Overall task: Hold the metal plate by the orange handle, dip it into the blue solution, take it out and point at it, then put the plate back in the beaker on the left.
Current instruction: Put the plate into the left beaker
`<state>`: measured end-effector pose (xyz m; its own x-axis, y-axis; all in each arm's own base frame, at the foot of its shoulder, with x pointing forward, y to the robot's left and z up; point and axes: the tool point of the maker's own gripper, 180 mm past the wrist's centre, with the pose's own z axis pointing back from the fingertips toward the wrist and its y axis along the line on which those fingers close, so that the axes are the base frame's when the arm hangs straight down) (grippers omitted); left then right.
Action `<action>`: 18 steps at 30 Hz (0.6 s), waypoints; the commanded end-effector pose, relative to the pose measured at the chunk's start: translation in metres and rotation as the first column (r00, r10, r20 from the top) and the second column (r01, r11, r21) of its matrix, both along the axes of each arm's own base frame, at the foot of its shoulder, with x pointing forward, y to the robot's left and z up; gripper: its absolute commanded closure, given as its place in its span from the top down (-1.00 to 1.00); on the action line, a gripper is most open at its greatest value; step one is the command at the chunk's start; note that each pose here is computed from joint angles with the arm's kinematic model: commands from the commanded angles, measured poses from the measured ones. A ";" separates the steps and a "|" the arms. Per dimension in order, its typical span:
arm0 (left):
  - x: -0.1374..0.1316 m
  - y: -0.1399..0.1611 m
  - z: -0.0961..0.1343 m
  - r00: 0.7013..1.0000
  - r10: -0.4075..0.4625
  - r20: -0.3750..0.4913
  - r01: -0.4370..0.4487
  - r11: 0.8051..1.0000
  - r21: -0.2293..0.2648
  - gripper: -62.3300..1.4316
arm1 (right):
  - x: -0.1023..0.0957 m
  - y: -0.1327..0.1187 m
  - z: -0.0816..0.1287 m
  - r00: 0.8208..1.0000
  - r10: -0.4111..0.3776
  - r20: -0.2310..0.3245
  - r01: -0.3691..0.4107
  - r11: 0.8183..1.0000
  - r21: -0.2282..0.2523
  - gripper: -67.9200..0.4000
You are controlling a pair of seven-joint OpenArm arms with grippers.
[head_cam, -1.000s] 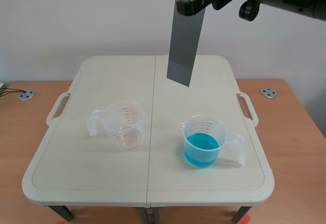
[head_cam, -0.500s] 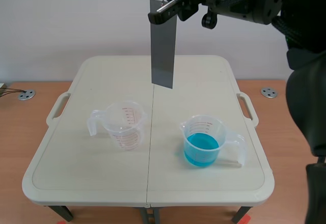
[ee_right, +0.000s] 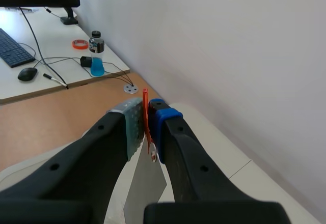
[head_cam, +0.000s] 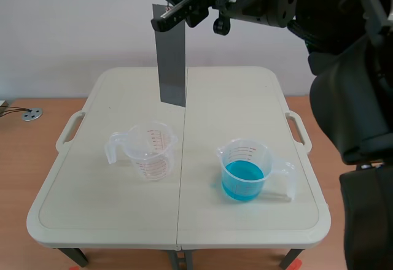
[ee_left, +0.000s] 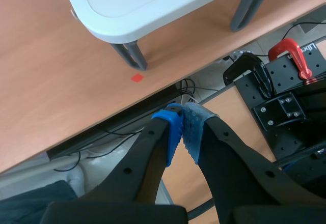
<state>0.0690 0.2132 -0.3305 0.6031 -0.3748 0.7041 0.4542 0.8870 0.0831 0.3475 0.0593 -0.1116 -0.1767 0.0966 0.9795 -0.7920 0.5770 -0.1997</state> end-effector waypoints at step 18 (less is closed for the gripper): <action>0.003 -0.003 0.003 1.000 0.000 0.013 0.000 1.000 -0.014 -0.87 | -0.012 0.044 0.010 0.994 0.111 0.010 -0.111 0.993 0.035 -0.95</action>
<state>0.0686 0.2129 -0.3309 0.6052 -0.3757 0.7019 0.4566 0.8860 0.0806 0.3349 0.1019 -0.1171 -0.1575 0.0750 0.9847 -0.8503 0.4968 -0.1739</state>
